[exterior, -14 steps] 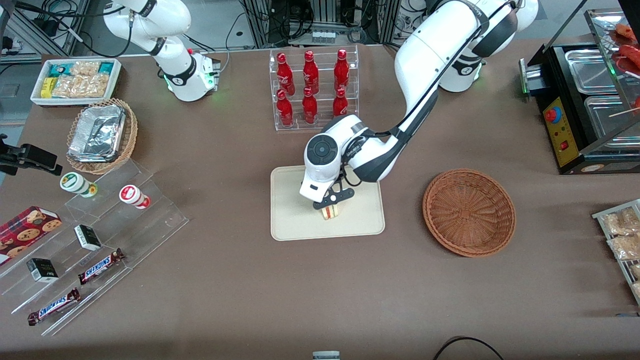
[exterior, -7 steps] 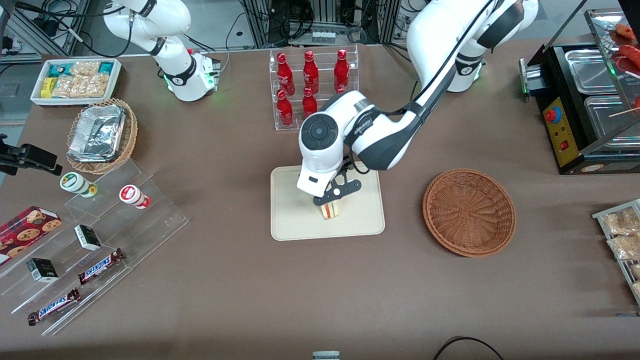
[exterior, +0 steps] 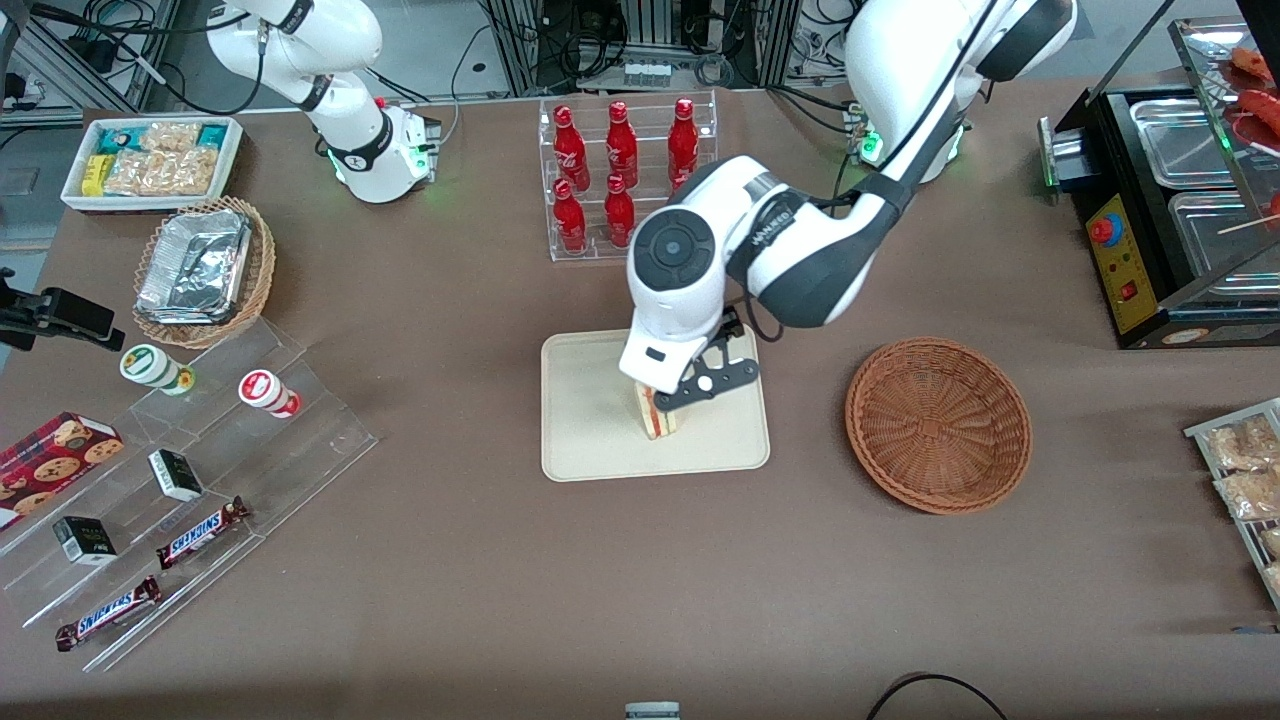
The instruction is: Place sandwich from basket to tray
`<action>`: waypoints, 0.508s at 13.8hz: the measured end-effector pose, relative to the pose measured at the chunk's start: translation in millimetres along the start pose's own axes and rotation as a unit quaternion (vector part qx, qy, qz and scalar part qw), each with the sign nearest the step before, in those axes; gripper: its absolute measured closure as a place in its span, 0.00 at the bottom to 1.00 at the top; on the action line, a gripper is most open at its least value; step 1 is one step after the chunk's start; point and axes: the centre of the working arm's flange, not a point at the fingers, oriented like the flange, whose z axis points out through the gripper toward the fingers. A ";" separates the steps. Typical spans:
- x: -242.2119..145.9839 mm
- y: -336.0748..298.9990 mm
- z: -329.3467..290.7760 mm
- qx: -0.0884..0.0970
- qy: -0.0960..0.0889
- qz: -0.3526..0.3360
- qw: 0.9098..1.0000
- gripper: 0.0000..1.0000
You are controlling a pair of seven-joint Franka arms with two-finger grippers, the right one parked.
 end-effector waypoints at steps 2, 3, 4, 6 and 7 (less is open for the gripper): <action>30.9 -31.2 -3.1 0.016 -0.012 0.005 1.000 0.00; 45.1 -48.7 -4.1 0.021 -0.016 0.019 0.999 0.00; 58.1 -67.0 -5.9 0.024 -0.019 0.033 0.999 0.00; 81.1 -107.2 -12.5 0.028 -0.022 0.061 0.998 0.00; 90.7 -127.2 -17.0 0.026 -0.026 0.072 0.997 0.00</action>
